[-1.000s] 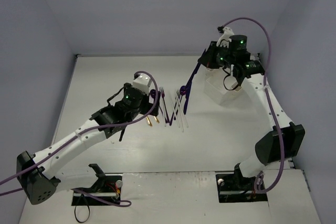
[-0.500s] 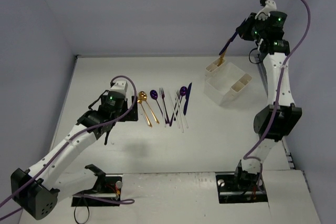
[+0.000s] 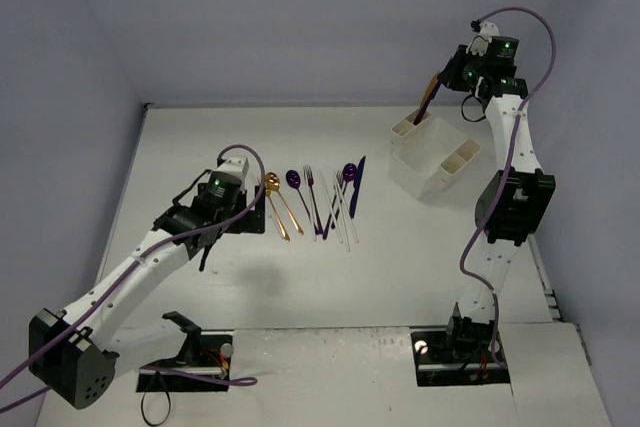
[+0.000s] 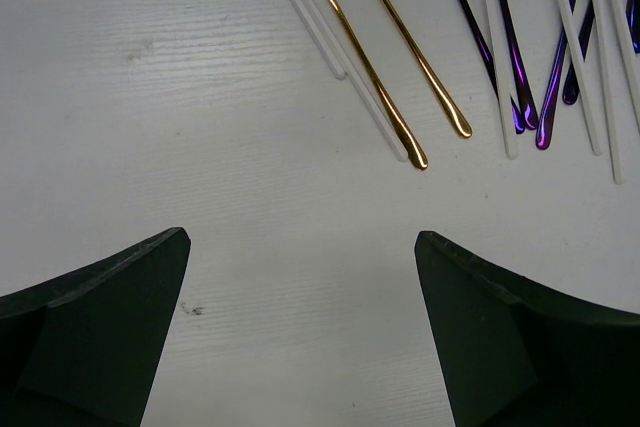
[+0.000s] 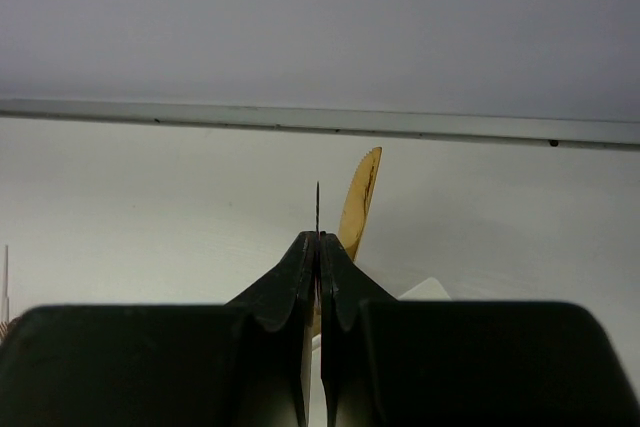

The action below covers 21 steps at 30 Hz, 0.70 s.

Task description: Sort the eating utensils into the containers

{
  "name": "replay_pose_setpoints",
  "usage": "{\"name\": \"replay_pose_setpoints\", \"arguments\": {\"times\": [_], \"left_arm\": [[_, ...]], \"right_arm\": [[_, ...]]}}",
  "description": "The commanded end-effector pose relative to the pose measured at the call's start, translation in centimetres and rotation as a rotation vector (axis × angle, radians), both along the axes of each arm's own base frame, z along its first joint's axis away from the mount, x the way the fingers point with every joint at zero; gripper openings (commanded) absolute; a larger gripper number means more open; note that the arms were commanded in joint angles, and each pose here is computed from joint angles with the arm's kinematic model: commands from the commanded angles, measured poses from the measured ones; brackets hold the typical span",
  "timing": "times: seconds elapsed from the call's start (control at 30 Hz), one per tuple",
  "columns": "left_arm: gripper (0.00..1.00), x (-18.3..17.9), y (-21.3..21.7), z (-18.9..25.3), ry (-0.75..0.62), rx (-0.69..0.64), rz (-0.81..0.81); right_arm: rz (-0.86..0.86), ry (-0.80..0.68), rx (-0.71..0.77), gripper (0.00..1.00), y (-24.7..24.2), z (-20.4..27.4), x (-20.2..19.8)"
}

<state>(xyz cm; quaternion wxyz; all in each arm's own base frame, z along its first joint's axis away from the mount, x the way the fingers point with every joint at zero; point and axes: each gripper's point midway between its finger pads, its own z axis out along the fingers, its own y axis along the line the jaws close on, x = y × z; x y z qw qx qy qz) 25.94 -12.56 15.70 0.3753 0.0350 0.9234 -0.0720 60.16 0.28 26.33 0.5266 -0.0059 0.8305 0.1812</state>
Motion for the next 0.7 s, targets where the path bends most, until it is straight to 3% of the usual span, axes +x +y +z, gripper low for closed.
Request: {"name": "replay_pose_setpoints", "arguments": {"times": [0.0, 0.2, 0.33, 0.53, 0.67], "left_arm": [[0.95, 1.0, -0.6, 1.1, -0.029, -0.021, -0.023], [0.95, 1.2, -1.4, 0.9, -0.014, -0.038, -0.050], [0.95, 1.2, -1.6, 0.9, -0.012, -0.043, -0.057], [0.95, 1.1, -2.0, 1.4, -0.014, -0.065, -0.071], [0.95, 1.3, -2.6, 1.8, -0.009, -0.090, -0.081]], "right_arm": [[0.036, -0.136, -0.045, 0.00, 0.0, 3.9, 0.2], [0.053, -0.079, -0.054, 0.00, 0.5, 0.8, 0.2], [0.060, -0.062, -0.062, 0.09, 0.9, -0.3, 0.3], [0.067, -0.081, -0.072, 0.47, 1.6, 0.6, 0.4], [0.029, -0.115, -0.088, 0.61, 1.1, 2.8, -0.1]]}}
